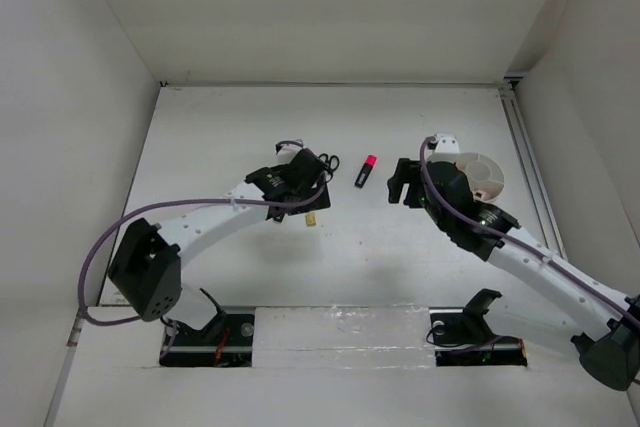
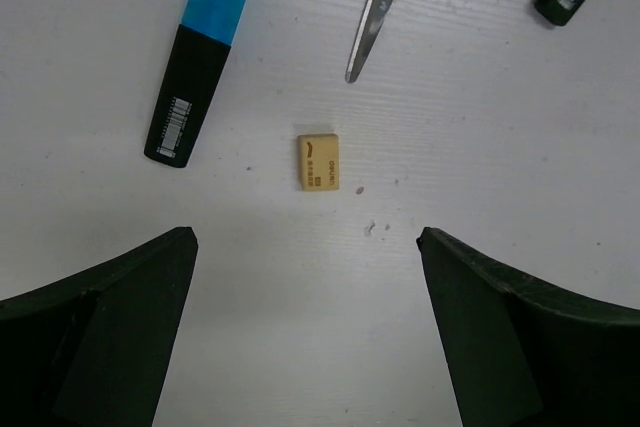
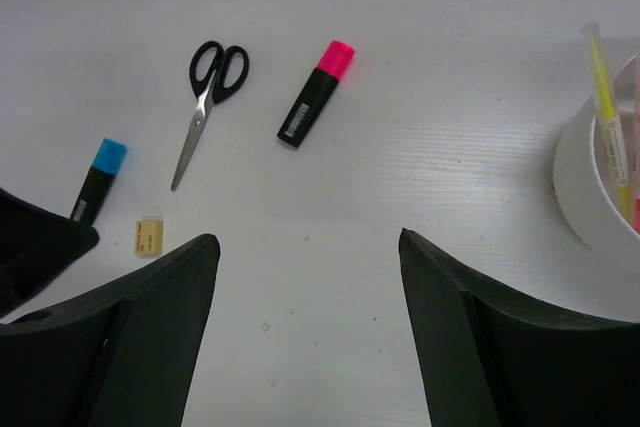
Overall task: Sort the stationery into containers
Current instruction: Pick up the stationery from the center of the board.
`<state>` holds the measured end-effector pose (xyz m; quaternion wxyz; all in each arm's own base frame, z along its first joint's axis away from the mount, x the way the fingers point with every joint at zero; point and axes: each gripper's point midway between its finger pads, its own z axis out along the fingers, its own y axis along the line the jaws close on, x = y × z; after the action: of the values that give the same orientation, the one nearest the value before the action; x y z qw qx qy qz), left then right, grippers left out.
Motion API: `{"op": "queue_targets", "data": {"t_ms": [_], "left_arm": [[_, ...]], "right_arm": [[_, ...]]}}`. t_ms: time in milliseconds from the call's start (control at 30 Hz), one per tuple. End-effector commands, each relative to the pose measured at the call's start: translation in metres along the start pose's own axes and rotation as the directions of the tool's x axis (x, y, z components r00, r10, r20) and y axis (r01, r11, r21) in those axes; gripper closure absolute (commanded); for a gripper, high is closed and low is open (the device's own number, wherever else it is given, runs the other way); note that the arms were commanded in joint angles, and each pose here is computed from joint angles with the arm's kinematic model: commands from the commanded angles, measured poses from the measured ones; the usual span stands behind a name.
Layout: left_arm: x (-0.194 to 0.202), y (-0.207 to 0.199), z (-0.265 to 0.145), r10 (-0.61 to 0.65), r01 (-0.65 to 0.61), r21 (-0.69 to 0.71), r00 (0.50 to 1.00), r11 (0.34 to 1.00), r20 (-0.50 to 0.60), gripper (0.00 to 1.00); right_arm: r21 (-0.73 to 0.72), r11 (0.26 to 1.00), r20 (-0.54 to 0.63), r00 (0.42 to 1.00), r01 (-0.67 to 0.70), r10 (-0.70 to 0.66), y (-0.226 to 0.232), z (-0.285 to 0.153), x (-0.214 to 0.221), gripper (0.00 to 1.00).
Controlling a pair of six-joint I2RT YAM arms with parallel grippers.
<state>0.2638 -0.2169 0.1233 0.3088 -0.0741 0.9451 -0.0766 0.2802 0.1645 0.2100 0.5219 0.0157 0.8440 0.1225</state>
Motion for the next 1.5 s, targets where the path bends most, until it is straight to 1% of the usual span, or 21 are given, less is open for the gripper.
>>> {"op": "queue_targets", "data": {"t_ms": [0,33,67,133,267,400,433,533,567,667,700,900,967,1000,1067,1100,1133,1233,1300,1367,1467], "left_arm": [[0.004,-0.003,0.014,-0.029,0.028,-0.035,0.999,0.999,-0.029,0.10],[0.009,-0.007,0.018,-0.017,0.016,-0.033,0.999,0.999,-0.035,0.13],[0.012,-0.007,0.022,-0.023,0.021,-0.044,0.999,0.999,-0.044,0.13],[0.027,-0.010,0.035,-0.001,-0.004,-0.065,0.997,0.998,-0.076,0.19],[0.037,-0.016,0.058,0.015,-0.026,-0.106,0.994,0.994,-0.104,0.34],[0.040,-0.017,0.069,0.008,-0.024,-0.139,0.993,0.990,-0.115,0.39],[0.038,-0.016,0.069,0.010,-0.025,-0.145,0.994,0.989,-0.106,0.44],[0.046,-0.011,0.076,0.011,-0.033,-0.172,0.992,0.985,-0.127,0.48],[0.046,-0.007,0.079,0.005,-0.029,-0.185,0.991,0.982,-0.131,0.57],[0.049,-0.006,0.082,0.006,-0.033,-0.187,0.989,0.982,-0.145,0.66],[0.049,-0.006,0.082,0.006,-0.033,-0.187,0.989,0.982,-0.145,0.68],[0.062,0.004,0.094,0.005,-0.042,-0.211,0.985,0.977,-0.172,0.68],[0.071,0.007,0.096,0.012,-0.052,-0.203,0.981,0.978,-0.194,0.73],[0.066,0.007,0.099,-0.002,-0.035,-0.200,0.983,0.979,-0.182,0.78],[0.074,0.015,0.101,0.001,-0.045,-0.204,0.977,0.978,-0.211,0.86],[0.073,0.013,0.102,-0.001,-0.041,-0.198,0.979,0.979,-0.206,0.90],[0.074,0.013,0.101,0.017,-0.059,-0.188,0.976,0.980,-0.216,1.00],[0.070,0.004,0.101,0.039,-0.069,-0.140,0.977,0.988,-0.210,1.00],[0.063,-0.013,0.089,0.101,-0.111,-0.047,0.978,0.993,-0.180,1.00],[0.048,-0.034,0.075,0.126,-0.124,0.028,0.986,0.992,-0.104,1.00],[0.028,-0.070,0.033,0.189,-0.198,0.205,0.980,0.959,0.063,1.00]], "right_arm": [[0.016,0.999,0.084,0.995,-0.051,0.050,-0.004,-0.016,-0.028,0.22],[0.019,0.998,0.097,0.994,-0.057,0.055,-0.006,-0.019,-0.031,0.22],[0.018,0.999,0.099,0.994,-0.049,0.047,-0.007,-0.021,-0.031,0.22],[0.001,0.998,0.130,0.990,-0.056,0.056,-0.008,-0.031,-0.040,0.22],[-0.024,0.998,0.147,0.988,-0.052,0.055,-0.011,-0.038,-0.045,0.22],[-0.038,0.999,0.153,0.987,-0.037,0.043,-0.011,-0.042,-0.045,0.22],[-0.040,0.998,0.151,0.988,-0.040,0.045,-0.013,-0.042,-0.043,0.22],[-0.049,0.998,0.145,0.988,-0.038,0.044,-0.013,-0.043,-0.040,0.22],[-0.058,0.998,0.140,0.989,-0.036,0.044,-0.012,-0.043,-0.039,0.22],[-0.058,0.998,0.140,0.989,-0.036,0.044,-0.013,-0.044,-0.037,0.22],[-0.066,0.997,0.137,0.990,-0.035,0.044,-0.011,-0.044,-0.036,0.22],[-0.081,0.996,0.148,0.988,-0.031,0.043,-0.008,-0.046,-0.041,0.22],[-0.081,0.996,0.148,0.988,-0.031,0.043,-0.008,-0.046,-0.041,0.22],[-0.081,0.996,0.148,0.988,-0.031,0.043,-0.008,-0.046,-0.041,0.22],[-0.090,0.996,0.144,0.989,-0.030,0.043,-0.007,-0.046,-0.041,0.22],[-0.090,0.996,0.144,0.989,-0.030,0.043,-0.007,-0.046,-0.041,0.22],[-0.090,0.996,0.144,0.989,-0.030,0.043,-0.007,-0.046,-0.041,0.22],[-0.126,0.991,0.144,0.988,-0.034,0.052,0.000,-0.048,-0.045,0.22],[-0.144,0.989,0.145,0.989,-0.014,0.035,-0.001,-0.047,-0.047,0.22],[-0.192,0.981,0.129,0.991,-0.016,0.041,0.002,-0.046,-0.052,0.22],[-0.312,0.950,0.114,0.993,0.000,0.038,0.011,-0.050,-0.060,0.22]]}}
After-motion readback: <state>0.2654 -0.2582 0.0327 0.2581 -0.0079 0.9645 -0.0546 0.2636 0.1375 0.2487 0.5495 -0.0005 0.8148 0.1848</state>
